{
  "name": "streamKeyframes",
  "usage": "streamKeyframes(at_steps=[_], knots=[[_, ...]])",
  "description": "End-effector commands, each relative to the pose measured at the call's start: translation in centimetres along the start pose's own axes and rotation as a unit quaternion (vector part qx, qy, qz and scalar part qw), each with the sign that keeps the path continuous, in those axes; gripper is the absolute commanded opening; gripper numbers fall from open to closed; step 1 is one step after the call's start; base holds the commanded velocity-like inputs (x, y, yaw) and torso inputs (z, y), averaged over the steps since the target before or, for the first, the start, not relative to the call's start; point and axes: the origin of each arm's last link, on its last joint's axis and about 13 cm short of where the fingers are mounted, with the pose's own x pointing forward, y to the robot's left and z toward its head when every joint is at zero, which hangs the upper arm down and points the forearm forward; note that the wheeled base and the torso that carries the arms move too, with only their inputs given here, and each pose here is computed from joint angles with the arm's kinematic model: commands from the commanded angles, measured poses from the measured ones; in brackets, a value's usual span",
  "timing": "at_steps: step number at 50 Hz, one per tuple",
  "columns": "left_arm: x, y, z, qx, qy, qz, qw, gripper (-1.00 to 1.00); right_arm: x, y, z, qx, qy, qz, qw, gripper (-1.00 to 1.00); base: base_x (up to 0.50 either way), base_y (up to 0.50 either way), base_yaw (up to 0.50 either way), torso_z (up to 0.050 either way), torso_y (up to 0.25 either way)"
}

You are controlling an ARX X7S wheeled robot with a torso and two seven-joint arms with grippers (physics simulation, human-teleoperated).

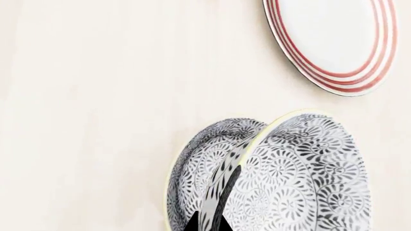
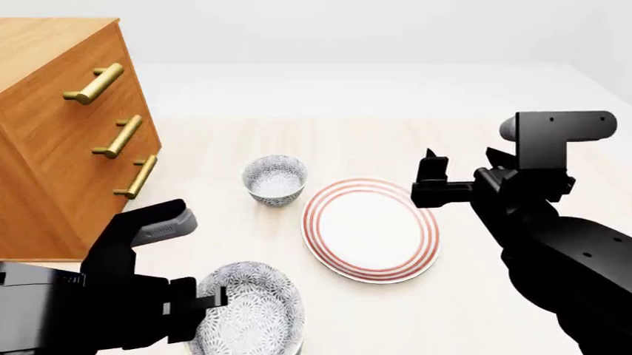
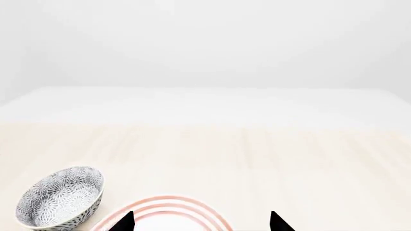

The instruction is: Stack the bowl in the middle on the bowl at the back.

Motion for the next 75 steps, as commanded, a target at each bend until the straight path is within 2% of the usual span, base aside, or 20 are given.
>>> streamKeyframes(at_steps=[1, 33, 73, 74, 75], knots=[[0.3, -0.2, 0.1, 0.000, -0.002, -0.003, 1.000, -1.00, -0.1, -0.1, -0.2, 0.002, 0.001, -0.001, 1.000, 1.00, 0.00, 0.00, 0.00, 0.000, 0.000], [2.3, 0.0, 0.3, -0.008, 0.002, 0.017, 1.000, -1.00, 0.0, -0.3, -0.9, 0.008, 0.010, -0.004, 1.000, 1.00, 0.00, 0.00, 0.00, 0.000, 0.000], [3.2, -0.3, 0.4, 0.003, 0.008, 0.026, 1.000, -1.00, -0.2, -0.5, -0.8, 0.007, 0.007, -0.009, 1.000, 1.00, 0.00, 0.00, 0.00, 0.000, 0.001], [3.3, -0.2, 0.4, 0.004, 0.008, 0.026, 1.000, 1.00, -0.2, -0.5, -0.8, 0.007, 0.007, -0.009, 1.000, 1.00, 0.00, 0.00, 0.00, 0.000, 0.000], [3.3, -0.2, 0.4, 0.004, 0.007, 0.026, 1.000, 1.00, -0.2, -0.5, -0.8, 0.007, 0.007, -0.009, 1.000, 1.00, 0.00, 0.00, 0.00, 0.000, 0.000]])
